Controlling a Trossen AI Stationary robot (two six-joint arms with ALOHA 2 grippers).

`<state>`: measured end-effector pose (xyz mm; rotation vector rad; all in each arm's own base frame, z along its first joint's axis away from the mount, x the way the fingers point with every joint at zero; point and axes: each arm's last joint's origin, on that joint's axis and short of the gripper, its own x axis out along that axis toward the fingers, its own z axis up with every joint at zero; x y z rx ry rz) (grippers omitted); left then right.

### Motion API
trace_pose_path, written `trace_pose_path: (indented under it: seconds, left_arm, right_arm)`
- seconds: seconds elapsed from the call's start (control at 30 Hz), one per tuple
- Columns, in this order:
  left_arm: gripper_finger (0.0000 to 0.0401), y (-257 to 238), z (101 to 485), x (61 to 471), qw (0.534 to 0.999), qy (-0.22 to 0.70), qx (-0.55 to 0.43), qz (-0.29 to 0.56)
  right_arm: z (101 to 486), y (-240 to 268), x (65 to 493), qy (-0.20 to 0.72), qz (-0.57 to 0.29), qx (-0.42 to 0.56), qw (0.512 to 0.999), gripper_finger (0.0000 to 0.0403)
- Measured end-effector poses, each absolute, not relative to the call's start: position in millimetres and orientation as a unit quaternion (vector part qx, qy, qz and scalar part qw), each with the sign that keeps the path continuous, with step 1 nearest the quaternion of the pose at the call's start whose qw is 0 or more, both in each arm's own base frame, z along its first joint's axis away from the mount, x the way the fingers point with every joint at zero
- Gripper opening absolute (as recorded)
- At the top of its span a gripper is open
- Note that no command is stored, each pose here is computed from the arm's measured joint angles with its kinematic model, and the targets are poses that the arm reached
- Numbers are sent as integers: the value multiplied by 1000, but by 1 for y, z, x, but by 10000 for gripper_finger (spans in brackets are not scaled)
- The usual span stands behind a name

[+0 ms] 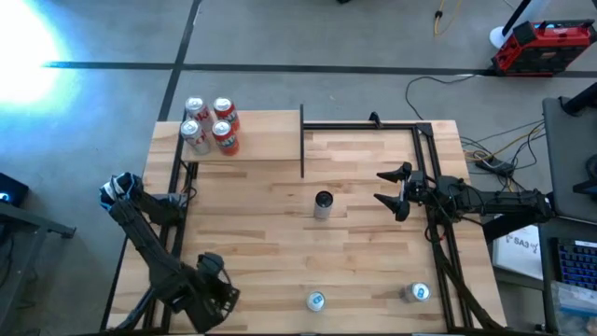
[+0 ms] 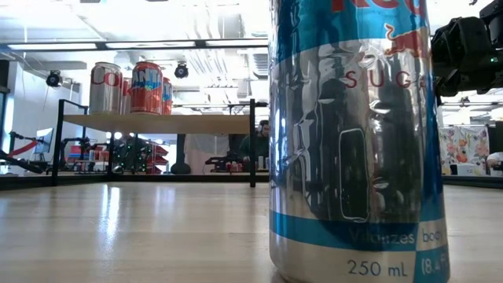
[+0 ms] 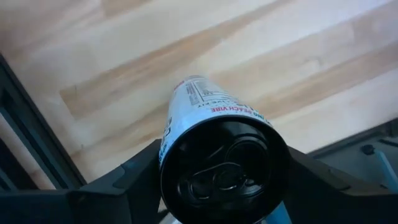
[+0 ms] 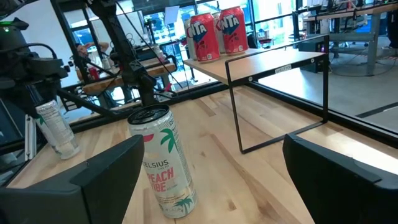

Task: Place canned beverage on shelf
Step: Move the bottom white pink soda can to the left middle on the table

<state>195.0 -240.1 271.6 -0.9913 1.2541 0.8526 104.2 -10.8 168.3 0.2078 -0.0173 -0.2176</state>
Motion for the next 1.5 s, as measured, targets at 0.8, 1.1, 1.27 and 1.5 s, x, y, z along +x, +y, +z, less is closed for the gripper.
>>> trace_pose_path:
  seconds: [0.8,1.1,1.27,1.5]
  left_arm:
    - [243,-111,280,287,631,513,-439,381]
    - [243,-64,280,302,638,514,-426,385]
    - [243,-38,280,305,638,528,-414,378]
    - [243,-8,280,306,631,538,-412,377]
  right_arm:
    - [168,-11,104,-8,-108,103,989,368]
    - [168,-11,104,-8,-109,103,989,368]
    - [168,-11,104,-9,-108,103,989,368]
    - [168,-11,104,-9,-108,103,989,368]
